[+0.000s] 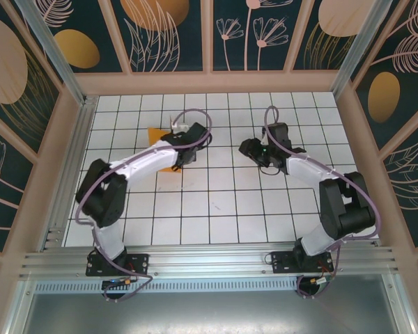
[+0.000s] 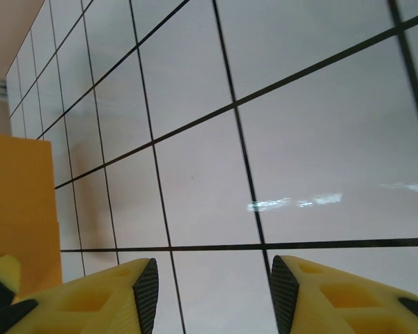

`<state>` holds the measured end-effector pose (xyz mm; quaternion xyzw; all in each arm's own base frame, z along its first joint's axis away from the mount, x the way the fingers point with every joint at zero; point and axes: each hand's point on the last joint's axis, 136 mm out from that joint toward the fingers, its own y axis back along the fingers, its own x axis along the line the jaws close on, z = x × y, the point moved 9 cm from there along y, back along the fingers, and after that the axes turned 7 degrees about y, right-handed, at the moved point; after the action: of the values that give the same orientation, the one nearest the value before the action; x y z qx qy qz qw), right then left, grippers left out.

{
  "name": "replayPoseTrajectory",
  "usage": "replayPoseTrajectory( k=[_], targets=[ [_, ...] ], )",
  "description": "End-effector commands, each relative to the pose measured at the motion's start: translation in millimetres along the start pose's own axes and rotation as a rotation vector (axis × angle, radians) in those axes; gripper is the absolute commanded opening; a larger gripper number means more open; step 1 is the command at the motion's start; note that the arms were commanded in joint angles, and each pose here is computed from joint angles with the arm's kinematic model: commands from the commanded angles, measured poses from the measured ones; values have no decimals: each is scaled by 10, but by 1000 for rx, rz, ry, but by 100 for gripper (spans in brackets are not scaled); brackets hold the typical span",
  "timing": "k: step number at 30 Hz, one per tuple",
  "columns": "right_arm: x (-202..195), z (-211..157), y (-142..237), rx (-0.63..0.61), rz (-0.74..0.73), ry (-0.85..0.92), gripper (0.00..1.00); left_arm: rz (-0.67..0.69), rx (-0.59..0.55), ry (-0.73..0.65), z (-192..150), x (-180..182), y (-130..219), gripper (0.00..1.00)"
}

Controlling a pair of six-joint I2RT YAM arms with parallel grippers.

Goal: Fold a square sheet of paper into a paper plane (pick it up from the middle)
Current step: Turn over a square sheet of paper at the center of the table.

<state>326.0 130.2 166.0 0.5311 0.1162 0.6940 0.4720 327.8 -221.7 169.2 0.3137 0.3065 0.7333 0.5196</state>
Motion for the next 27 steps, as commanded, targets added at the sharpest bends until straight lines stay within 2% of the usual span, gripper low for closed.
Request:
replayPoseTrajectory(
  k=[1,12,15,27],
  targets=[
    [-81,17,156,-44,-20,-16,50,247,-25,-162,-166,15,-43,10],
    [-194,-5,230,-48,-8,-56,49,264,-40,-315,-498,-598,-145,11],
    [-212,7,244,-52,-11,-66,49,256,-31,-339,-572,-699,-180,15],
    [-363,34,406,-129,-45,-145,49,51,81,-343,-759,-1005,-237,25]
  ],
)
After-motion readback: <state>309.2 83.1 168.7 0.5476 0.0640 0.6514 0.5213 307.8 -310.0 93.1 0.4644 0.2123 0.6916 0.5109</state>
